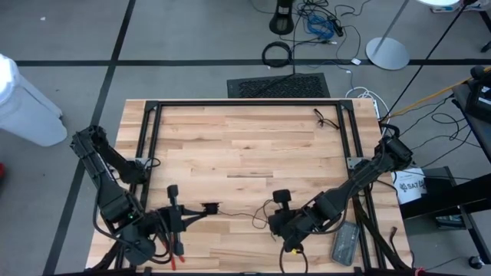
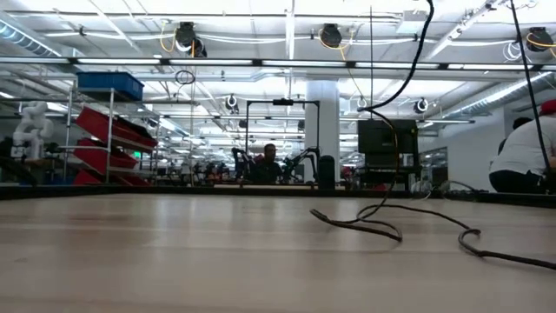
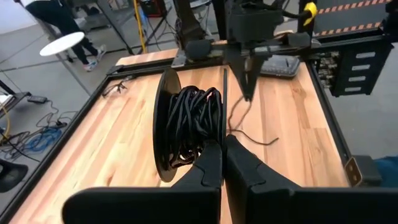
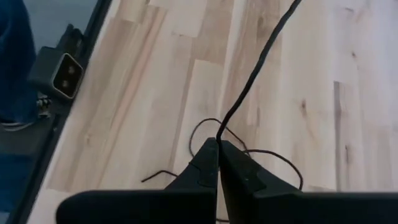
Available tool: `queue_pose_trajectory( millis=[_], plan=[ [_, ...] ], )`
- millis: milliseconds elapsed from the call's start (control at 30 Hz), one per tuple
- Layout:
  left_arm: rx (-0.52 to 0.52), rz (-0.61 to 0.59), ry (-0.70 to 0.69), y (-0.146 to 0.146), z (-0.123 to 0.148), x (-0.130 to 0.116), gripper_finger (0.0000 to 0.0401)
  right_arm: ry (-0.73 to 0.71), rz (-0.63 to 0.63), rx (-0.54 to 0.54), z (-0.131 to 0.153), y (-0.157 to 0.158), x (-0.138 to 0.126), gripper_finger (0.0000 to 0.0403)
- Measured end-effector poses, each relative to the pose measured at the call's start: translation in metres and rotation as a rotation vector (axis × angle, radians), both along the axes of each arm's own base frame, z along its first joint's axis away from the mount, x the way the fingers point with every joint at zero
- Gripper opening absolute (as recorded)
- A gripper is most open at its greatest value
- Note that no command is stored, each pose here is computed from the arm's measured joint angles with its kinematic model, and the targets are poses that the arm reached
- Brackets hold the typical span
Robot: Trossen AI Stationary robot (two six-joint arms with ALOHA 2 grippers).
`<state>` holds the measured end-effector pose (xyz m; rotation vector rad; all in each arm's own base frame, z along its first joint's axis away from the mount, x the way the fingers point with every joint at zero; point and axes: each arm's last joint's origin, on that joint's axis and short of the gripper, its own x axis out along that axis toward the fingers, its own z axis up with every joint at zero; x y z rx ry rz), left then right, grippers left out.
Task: Coil cords
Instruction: Coil the black wire onto the black spool
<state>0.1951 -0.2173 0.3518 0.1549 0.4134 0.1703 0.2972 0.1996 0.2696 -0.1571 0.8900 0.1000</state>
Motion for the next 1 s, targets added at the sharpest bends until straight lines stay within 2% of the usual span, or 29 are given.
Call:
queue_pose_trajectory(
  millis=[300,633,1000],
  plan=[
    [0.012,-0.033,0.061,-0.001,-0.006,0.002,0.0002,-0.081,-0.011,-0.024,0.023,0.003,0.004,0.0000],
    [0.029,-0.117,0.204,-0.010,-0.027,0.010,0.0002,-0.218,0.012,-0.130,0.050,0.011,0.005,0.0000],
    [0.041,-0.078,0.221,-0.001,-0.030,0.024,0.0002,-0.306,0.114,-0.157,0.081,0.023,0.001,0.0000]
  ],
)
